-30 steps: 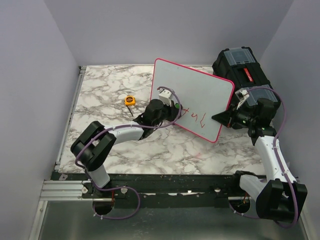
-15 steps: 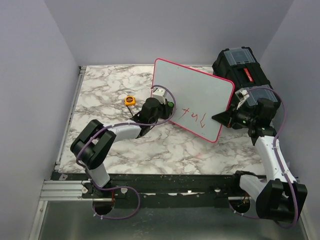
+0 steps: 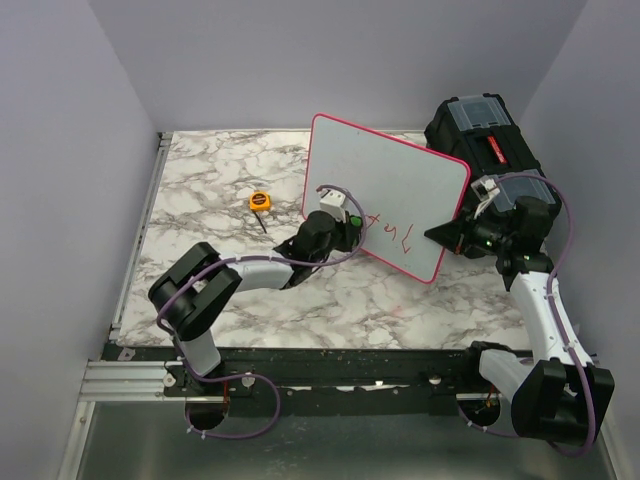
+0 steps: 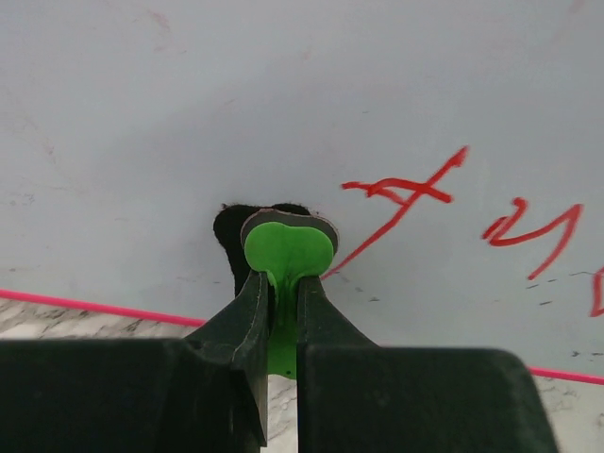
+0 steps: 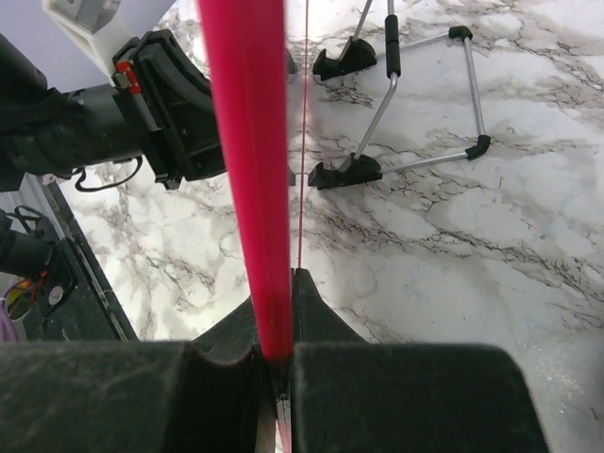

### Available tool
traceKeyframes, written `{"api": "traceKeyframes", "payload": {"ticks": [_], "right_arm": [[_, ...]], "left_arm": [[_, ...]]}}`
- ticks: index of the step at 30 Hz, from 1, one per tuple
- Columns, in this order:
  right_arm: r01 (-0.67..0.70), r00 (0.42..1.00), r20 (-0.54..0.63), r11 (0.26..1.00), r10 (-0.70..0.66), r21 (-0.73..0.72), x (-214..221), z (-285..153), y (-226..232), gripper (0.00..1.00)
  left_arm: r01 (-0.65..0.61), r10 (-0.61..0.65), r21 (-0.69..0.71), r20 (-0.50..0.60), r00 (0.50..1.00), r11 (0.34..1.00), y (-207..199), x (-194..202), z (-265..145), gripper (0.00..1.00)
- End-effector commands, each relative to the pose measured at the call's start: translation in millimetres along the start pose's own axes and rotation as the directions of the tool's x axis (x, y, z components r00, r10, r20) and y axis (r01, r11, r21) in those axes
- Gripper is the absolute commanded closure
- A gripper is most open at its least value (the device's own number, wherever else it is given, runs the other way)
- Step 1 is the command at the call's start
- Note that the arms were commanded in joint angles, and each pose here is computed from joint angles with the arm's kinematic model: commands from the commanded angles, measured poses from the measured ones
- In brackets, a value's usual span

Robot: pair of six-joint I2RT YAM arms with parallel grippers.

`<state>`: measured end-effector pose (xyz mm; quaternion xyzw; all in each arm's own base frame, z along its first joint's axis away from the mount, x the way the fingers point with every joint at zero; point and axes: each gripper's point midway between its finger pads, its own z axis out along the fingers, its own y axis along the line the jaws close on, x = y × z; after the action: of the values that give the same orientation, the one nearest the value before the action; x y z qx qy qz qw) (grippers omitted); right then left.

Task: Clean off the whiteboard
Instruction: Erase the whiteboard using the whiteboard eraser.

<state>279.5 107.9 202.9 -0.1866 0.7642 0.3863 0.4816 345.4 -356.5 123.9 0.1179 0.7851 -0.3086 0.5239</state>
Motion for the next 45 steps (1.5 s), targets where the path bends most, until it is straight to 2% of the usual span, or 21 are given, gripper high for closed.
{"api": "traceKeyframes", "payload": {"ticks": [1, 4, 7, 17, 21, 26, 34, 39, 45], "right_arm": [[0.067, 0.998, 0.015, 0.993, -0.066, -0.093, -5, 0, 20, 1.0], [0.068, 0.998, 0.015, 0.993, -0.067, -0.094, -6, 0, 20, 1.0], [0.065, 0.998, 0.014, 0.994, -0.064, -0.092, -5, 0, 20, 1.0], [0.058, 0.998, 0.009, 0.994, -0.057, -0.089, -4, 1, 18, 1.0], [0.058, 0.998, 0.009, 0.994, -0.057, -0.091, -4, 1, 18, 1.0], [0.061, 0.998, 0.011, 0.994, -0.06, -0.091, -5, 1, 19, 1.0], [0.064, 0.998, 0.013, 0.993, -0.063, -0.095, -5, 0, 20, 1.0], [0.062, 0.998, 0.012, 0.994, -0.061, -0.092, -4, 0, 19, 1.0], [0.059, 0.998, 0.009, 0.994, -0.058, -0.093, -4, 1, 19, 1.0]], "left_arm": [[0.026, -0.024, -0.113, 0.019, 1.0, 0.993, 44, -8, -11, 1.0], [0.033, -0.028, -0.14, 0.04, 0.999, 0.99, 59, -21, -12, 1.0], [0.026, -0.02, -0.123, 0.047, 0.999, 0.992, 56, -32, -6, 1.0], [-0.006, 0.005, 0.023, 0.064, 0.998, 1.0, -31, -38, 11, 1.0], [-0.03, 0.026, 0.049, 0.063, 0.998, 0.998, -51, -35, 9, 1.0], [-0.078, 0.079, -0.008, 0.008, 0.997, 0.997, -33, -12, 11, 1.0], [-0.067, 0.062, -0.097, -0.055, 0.997, 0.993, 11, 22, 2, 1.0], [-0.06, 0.056, -0.08, -0.056, 0.997, 0.995, 6, 20, 4, 1.0], [-0.092, 0.091, -0.006, -0.046, 0.995, 0.996, -29, 6, 8, 1.0]]}}
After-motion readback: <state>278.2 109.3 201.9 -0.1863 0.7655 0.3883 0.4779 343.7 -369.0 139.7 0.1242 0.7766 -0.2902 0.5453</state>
